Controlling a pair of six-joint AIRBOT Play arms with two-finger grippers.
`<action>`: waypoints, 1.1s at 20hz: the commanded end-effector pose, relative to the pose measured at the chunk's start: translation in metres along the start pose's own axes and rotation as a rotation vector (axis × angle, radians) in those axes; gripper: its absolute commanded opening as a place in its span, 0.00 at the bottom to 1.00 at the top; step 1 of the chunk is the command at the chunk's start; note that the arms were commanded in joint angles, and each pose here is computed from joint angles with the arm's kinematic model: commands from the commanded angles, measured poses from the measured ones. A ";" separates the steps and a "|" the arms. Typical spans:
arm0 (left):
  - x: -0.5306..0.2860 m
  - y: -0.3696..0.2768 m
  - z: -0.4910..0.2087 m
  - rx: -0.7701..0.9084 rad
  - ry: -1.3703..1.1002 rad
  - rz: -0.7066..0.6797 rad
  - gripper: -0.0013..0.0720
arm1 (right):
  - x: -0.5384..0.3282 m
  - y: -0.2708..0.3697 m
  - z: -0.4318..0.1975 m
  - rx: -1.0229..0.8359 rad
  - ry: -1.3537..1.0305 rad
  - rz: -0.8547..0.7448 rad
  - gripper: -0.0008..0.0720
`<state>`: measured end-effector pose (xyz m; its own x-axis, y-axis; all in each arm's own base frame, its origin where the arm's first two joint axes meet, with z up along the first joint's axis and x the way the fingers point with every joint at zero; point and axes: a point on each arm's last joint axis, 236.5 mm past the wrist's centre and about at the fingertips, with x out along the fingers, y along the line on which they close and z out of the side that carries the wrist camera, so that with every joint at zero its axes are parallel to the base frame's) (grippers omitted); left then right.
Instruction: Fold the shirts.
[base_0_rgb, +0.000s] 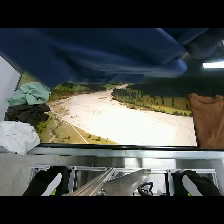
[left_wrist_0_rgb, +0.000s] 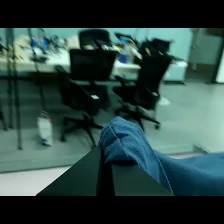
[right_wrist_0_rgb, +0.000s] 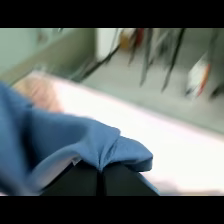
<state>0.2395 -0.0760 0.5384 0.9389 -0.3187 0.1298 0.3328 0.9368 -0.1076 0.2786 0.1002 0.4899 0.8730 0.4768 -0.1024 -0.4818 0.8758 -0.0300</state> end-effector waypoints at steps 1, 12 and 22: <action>-0.074 0.034 0.034 0.105 -0.070 0.267 0.04 | -0.055 0.006 0.046 -0.134 -0.152 -0.152 0.03; 0.112 0.062 -0.339 -0.121 0.641 0.039 0.04 | 0.134 -0.073 -0.293 0.454 0.594 0.025 0.03; 0.140 0.076 -0.593 -0.206 1.087 0.081 0.04 | 0.229 -0.084 -0.518 0.771 0.834 -0.025 0.24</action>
<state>0.4356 -0.1376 0.0004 0.5481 -0.3262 -0.7702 0.2089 0.9450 -0.2515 0.4564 0.0983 -0.0299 0.3927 0.5156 -0.7615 -0.0713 0.8426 0.5338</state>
